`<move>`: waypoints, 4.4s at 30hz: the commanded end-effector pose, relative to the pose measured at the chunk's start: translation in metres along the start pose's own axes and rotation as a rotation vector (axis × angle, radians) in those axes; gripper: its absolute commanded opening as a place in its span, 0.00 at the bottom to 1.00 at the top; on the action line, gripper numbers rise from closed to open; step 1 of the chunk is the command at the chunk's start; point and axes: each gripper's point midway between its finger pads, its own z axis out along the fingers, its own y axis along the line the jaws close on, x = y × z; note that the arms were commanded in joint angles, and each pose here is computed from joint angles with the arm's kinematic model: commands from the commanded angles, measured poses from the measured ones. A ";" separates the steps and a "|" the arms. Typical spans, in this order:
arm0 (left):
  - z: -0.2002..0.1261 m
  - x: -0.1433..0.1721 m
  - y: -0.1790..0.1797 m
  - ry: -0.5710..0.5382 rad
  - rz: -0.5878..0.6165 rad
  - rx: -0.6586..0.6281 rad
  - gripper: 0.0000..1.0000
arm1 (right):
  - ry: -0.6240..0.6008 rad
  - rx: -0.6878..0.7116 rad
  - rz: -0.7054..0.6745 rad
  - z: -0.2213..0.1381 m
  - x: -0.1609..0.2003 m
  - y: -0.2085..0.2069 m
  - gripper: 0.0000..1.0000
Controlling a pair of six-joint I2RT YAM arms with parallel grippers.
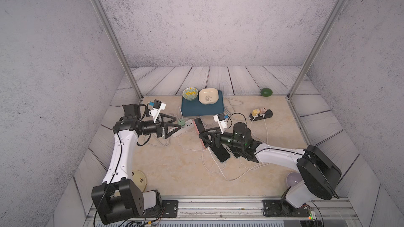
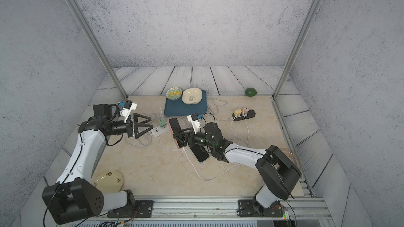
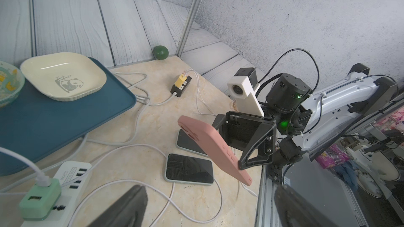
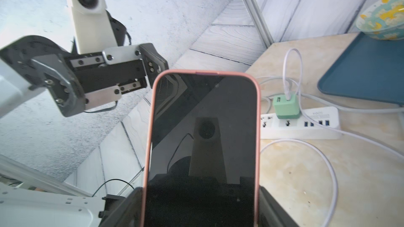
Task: Unplug the charging cable from the phone
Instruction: Pick up the phone at the center of the board.
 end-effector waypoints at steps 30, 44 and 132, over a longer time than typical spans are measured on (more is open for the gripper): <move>0.033 -0.002 -0.057 0.046 -0.017 0.240 0.98 | -0.193 -0.418 -0.098 -0.007 -0.042 0.090 0.44; 0.042 0.005 -0.060 0.081 -0.018 0.252 0.98 | -0.185 -0.464 -0.081 0.000 -0.037 0.101 0.43; 0.035 0.004 -0.076 0.079 0.052 0.274 0.20 | 0.276 -0.322 -0.184 -0.017 0.075 0.063 0.70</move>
